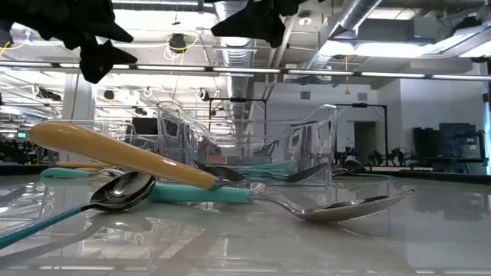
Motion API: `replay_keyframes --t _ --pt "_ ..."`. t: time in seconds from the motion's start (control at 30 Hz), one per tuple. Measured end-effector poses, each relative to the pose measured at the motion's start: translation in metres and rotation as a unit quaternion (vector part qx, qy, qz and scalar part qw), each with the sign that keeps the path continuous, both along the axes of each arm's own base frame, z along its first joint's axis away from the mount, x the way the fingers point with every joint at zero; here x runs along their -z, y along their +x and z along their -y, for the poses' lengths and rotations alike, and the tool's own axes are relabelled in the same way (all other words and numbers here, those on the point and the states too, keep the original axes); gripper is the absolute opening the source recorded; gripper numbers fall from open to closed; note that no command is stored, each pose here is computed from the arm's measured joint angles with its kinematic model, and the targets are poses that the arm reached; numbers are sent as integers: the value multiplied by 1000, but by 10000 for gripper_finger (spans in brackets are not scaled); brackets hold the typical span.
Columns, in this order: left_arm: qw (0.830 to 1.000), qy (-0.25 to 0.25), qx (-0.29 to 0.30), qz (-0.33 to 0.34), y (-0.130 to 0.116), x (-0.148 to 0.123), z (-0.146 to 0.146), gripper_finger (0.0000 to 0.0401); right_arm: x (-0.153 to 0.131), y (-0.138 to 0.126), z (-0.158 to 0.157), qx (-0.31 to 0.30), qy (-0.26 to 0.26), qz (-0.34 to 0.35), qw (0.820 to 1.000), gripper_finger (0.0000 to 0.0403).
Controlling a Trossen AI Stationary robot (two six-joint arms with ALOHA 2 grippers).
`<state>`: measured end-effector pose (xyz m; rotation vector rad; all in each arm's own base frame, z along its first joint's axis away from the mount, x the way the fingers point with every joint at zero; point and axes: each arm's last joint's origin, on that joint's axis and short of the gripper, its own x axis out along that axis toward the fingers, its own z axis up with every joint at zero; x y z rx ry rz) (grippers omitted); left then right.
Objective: Sort silverware by color (type)
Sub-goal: Put the yellow spoon into the top left transparent bin
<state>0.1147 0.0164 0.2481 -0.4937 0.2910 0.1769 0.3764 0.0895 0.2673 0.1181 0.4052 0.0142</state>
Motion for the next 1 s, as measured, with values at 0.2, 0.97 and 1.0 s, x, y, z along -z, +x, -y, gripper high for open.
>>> replay_keyframes --t 0.2,0.97,1.0 --pt "997 52 -54 -13 9 2 16 162 11 6 -11 -6 16 6 1000 306" --pt "971 79 -225 -34 25 12 19 96 8 1 -33 -35 20 23 999 306" --pt "971 63 -230 -23 25 11 19 90 8 1 -33 -35 20 23 999 306"
